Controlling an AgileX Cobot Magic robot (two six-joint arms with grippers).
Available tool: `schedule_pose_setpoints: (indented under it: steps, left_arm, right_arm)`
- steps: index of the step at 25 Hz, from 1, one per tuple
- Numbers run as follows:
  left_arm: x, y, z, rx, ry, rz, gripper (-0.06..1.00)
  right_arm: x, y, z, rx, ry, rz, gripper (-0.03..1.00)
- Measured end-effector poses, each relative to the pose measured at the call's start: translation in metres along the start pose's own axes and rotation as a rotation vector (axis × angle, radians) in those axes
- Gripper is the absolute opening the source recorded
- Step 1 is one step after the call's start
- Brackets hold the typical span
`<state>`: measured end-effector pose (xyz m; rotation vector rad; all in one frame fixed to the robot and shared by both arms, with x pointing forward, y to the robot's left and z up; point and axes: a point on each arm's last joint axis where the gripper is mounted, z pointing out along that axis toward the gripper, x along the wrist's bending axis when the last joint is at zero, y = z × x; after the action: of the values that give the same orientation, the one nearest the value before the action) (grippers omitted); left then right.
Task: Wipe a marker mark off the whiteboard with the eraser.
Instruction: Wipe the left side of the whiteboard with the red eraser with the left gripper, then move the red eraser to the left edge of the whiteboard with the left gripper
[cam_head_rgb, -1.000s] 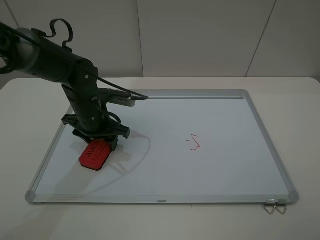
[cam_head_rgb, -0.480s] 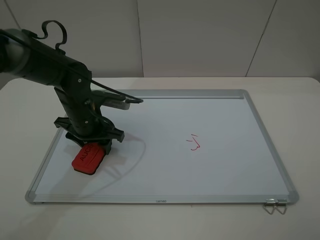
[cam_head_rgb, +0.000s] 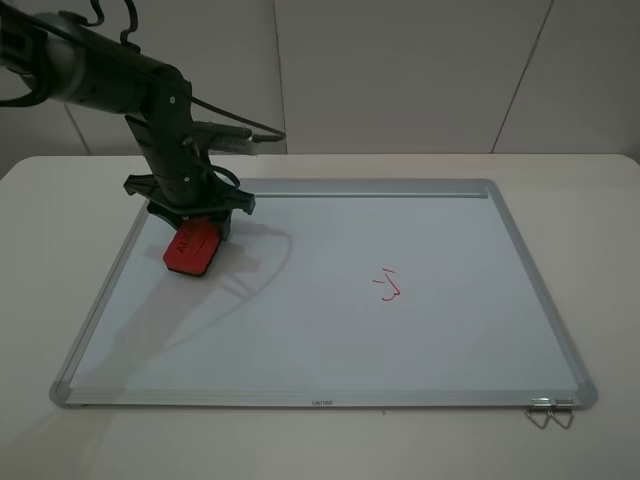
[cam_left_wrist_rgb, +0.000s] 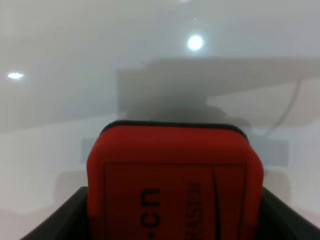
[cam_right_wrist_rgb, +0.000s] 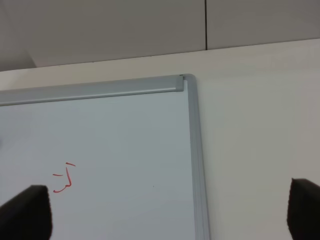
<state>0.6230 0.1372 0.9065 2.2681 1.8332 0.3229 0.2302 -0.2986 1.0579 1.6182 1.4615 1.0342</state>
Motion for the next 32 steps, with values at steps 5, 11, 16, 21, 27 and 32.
schedule_pose_setpoints:
  steps: [5, 11, 16, 21, 27, 32]
  left_arm:
    - [-0.001, 0.012, -0.009, -0.012, 0.007, -0.002, 0.59]
    - [0.002, 0.004, -0.01, 0.075, 0.037, -0.005, 0.59]
    - [0.015, -0.008, -0.031, 0.078, 0.042, -0.068, 0.59]
    - [0.026, -0.03, -0.05, 0.075, 0.044, -0.138, 0.59]
    - [0.034, -0.074, -0.055, 0.11, 0.05, -0.19, 0.59]
    - [0.038, -0.106, -0.049, 0.142, 0.052, -0.219, 0.59]
  right_arm:
    - [0.0, 0.0, 0.0, 0.0, 0.0, 0.0, 0.83]
    - [0.0, 0.0, 0.0, 0.0, 0.0, 0.0, 0.83]
    - [0.0, 0.0, 0.0, 0.0, 0.0, 0.0, 0.83]
    - [0.0, 0.0, 0.0, 0.0, 0.0, 0.0, 0.83]
    - [0.0, 0.0, 0.0, 0.0, 0.0, 0.0, 0.83]
    - [0.0, 0.0, 0.0, 0.0, 0.0, 0.0, 0.83]
